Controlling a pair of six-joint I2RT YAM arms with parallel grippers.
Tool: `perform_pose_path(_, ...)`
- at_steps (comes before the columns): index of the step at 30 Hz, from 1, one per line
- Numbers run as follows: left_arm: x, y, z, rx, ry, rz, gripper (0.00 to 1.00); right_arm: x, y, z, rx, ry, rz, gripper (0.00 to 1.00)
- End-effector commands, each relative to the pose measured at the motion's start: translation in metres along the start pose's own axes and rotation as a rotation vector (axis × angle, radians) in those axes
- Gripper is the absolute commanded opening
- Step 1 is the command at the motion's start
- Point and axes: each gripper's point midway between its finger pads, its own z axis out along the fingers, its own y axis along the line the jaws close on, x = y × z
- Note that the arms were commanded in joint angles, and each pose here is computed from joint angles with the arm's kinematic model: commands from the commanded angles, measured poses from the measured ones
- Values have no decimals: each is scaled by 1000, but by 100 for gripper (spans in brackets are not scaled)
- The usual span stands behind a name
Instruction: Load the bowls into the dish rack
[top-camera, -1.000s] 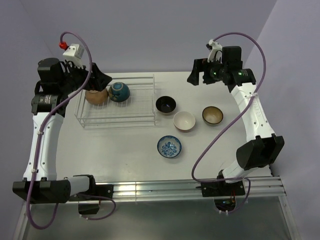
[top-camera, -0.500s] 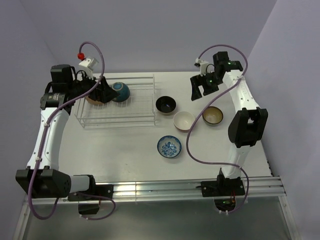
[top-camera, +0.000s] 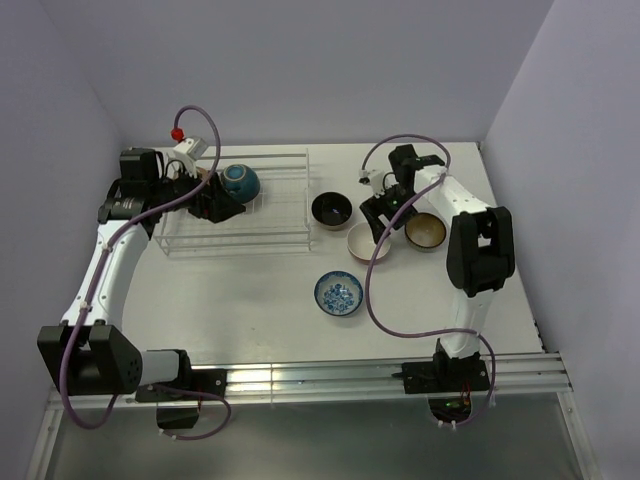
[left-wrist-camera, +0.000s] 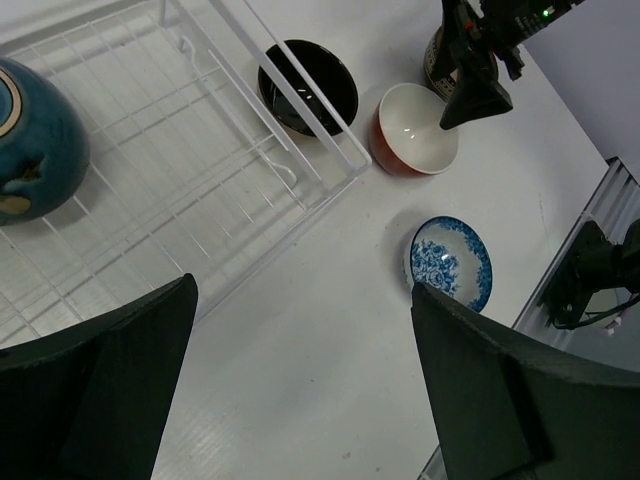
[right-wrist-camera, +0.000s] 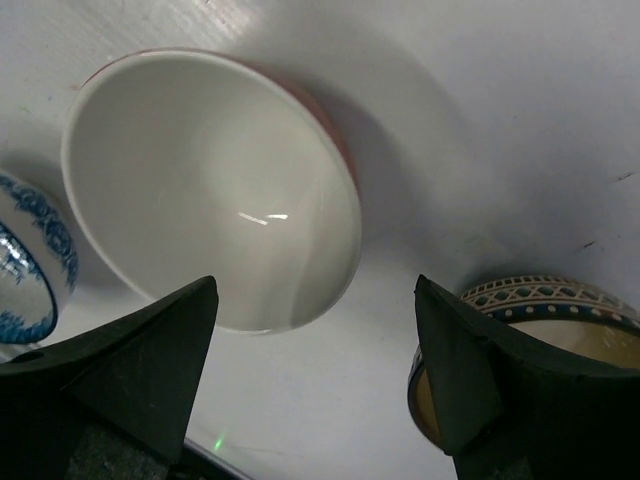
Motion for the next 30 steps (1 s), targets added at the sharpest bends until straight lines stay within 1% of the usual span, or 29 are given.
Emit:
perform_pose_path(1, -26, -15, -13, 13, -79, 105, 93, -7, -14, 13, 45, -37, -12, 85)
perform_pose_path(2, -27, -14, -14, -1, -82, 111, 93, -10, -16, 18, 54, -51, -11, 84)
perform_pose_path(3, -27, -15, -15, -4, -84, 116, 93, -3, -16, 26, 52, -35, -3, 82)
perform_pose_path(6, -23, -9, -14, -30, -96, 115, 93, 1, -21, 39, 69, -39, 11, 73)
perform_pose_path(7, -22, -9, -13, -28, -96, 109, 92, -2, -23, 40, 79, -55, 7, 68)
perform_pose_path(9, -22, -7, -11, -25, -101, 115, 92, 0, -21, 46, 69, -61, 25, 62)
perform_pose_path(10, -20, -5, -8, -28, -101, 50, 91, -4, -19, 47, 57, -80, 28, 56)
perform_pose_path(11, -21, -1, -4, -31, -104, 28, 91, -4, -17, 48, 53, -87, 44, 52)
perform_pose_path(12, -20, -1, -2, -24, -100, 4, 91, -5, -18, 49, 52, -94, 53, 52)
perform_pose_path(14, -22, -1, -1, -23, -99, -31, 91, -8, -16, 50, 41, -105, 69, 42)
perform_pose_path(15, -24, 2, 0, -39, -105, -38, 91, -8, -15, 51, 39, -111, 72, 33)
perform_pose_path(17, -24, 3, 2, -58, -113, -35, 91, -9, -12, 49, 29, -121, 86, 21)
perform_pose_path(18, -29, 5, 0, -84, -131, -26, 92, -9, -10, 48, 25, -124, 88, 8)
perform_pose_path(19, -27, 6, 0, -91, -134, -37, 93, -10, -8, 45, 20, -131, 92, 3)
perform_pose_path(20, -29, 5, -1, -101, -142, -38, 93, -13, -4, 39, 9, -147, 98, 0)
perform_pose_path(22, -33, 5, -2, -114, -150, -49, 93, -21, 2, 27, -4, -178, 102, 0)
perform_pose_path(25, -44, 1, -7, -122, -159, -42, 95, -46, 13, -7, -29, -275, 97, 0)
perform_pose_path(26, -47, 0, -8, -118, -158, -34, 96, -60, 17, -28, -29, -336, 83, 0)
perform_pose_path(28, -62, -6, -11, -105, -173, -7, 98, -71, 24, -52, -58, -397, 93, 0)
perform_pose_path(30, -70, -8, -12, -96, -179, -9, 99, -87, 29, -87, -44, -480, 66, 0)
